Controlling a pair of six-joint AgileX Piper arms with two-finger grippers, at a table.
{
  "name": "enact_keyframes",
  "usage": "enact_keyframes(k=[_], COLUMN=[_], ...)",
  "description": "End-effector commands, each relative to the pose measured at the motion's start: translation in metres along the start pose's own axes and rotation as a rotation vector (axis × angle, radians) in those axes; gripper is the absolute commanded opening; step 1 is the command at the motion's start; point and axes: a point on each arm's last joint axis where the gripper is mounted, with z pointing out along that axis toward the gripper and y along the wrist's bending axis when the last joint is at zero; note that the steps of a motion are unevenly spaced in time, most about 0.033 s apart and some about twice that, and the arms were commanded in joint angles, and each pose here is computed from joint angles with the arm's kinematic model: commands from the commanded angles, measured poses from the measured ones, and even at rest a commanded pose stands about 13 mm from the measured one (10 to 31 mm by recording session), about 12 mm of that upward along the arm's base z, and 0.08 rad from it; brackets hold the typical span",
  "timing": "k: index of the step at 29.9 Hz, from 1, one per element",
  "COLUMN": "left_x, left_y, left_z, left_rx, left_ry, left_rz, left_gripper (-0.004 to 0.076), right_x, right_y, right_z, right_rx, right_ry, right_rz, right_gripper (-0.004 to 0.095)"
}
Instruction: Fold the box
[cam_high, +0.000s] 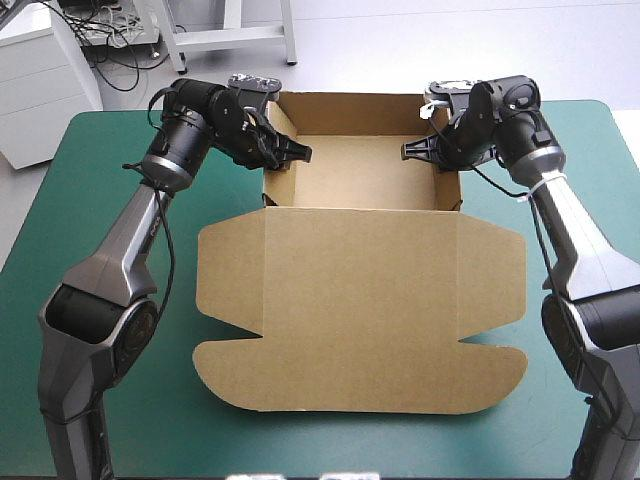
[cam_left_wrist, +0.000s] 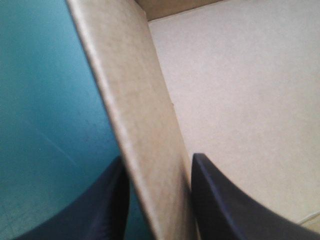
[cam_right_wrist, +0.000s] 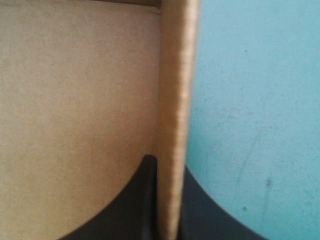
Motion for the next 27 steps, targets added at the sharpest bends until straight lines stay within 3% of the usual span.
enact_keyframes(k=[1,7,27], left_x=[-0.001,-0.001,0.005], left_y=[-0.003,0.003,0.0], left_z=[-0.028,-0.013,0.056], left_rx=[-0.019,-0.067,-0.198], left_ry=[-0.031,-0.008,0.091], left_rz=[0.021,0.024,0.027], left_gripper=[0.021,-0.0034,-0.0032], right_x=[-0.002,-0.007,0.001], right_y=[0.002,-0.001,0.002], right_z=[-0.029,-0.029,0.038], right_rx=[0.001,0.038,0.061], right_ry=[-0.059,-0.107,0.082], right_rz=[-0.039,-0.054,-0.066], right_gripper=[-0.0002,-0.0002,-0.0002])
